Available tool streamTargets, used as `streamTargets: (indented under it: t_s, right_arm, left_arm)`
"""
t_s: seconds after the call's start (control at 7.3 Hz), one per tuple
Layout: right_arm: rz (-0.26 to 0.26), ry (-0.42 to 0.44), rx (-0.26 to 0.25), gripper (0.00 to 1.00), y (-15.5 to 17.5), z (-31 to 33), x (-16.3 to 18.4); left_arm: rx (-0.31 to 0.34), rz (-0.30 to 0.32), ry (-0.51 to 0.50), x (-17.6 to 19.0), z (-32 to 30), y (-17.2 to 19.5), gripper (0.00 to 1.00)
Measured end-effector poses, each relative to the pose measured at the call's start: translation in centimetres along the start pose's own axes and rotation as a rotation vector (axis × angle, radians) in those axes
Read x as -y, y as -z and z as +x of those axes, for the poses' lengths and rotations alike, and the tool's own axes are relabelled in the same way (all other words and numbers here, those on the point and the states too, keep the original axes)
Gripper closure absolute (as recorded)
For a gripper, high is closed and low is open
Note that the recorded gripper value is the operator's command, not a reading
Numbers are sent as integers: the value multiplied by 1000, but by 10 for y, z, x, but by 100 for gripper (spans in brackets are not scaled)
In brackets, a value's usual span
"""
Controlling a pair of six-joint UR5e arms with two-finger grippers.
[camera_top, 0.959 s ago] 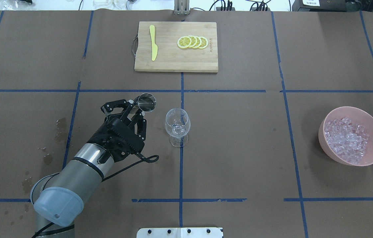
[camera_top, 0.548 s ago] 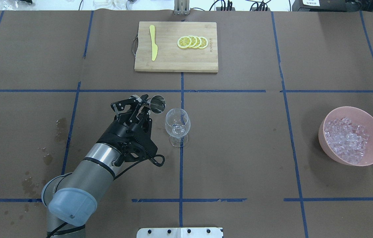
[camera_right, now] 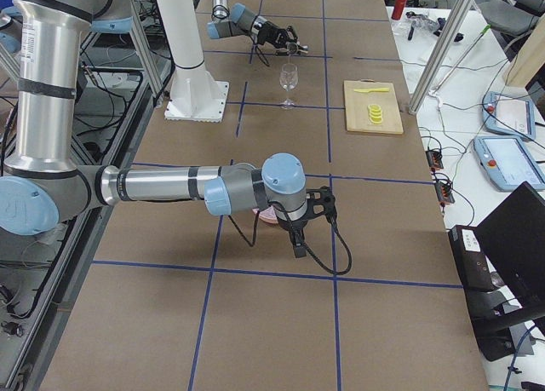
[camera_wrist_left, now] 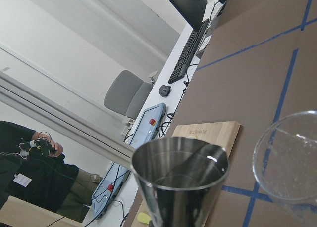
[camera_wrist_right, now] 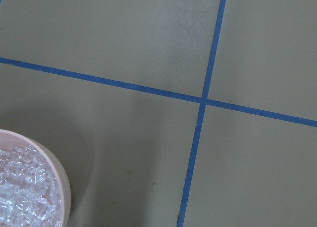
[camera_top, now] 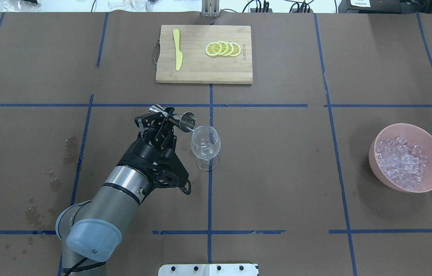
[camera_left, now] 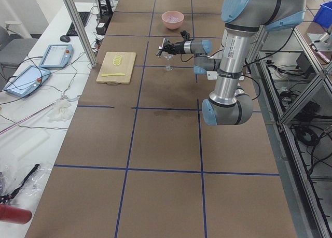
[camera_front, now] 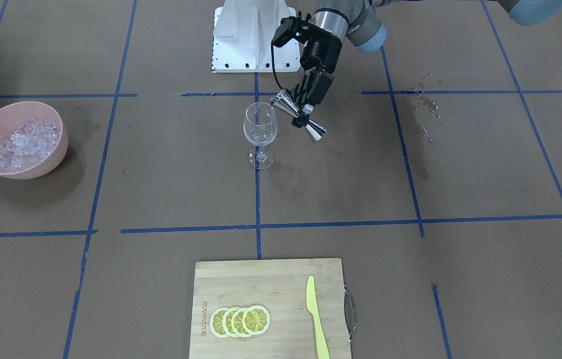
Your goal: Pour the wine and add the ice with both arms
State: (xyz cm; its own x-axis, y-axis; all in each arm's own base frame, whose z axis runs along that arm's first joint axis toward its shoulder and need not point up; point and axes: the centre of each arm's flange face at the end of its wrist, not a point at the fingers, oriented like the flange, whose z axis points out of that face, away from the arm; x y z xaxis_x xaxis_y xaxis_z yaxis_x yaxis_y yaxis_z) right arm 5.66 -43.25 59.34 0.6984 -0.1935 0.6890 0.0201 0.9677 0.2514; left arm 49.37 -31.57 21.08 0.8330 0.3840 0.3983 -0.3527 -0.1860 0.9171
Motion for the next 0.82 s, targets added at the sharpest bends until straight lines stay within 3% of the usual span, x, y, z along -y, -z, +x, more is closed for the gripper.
streamTargets:
  t_s: [0.82]
  right_arm:
    - [-8, -9, 0, 0, -3, 3, -6]
  left_arm:
    - [36, -12, -270, 14, 0, -3, 100]
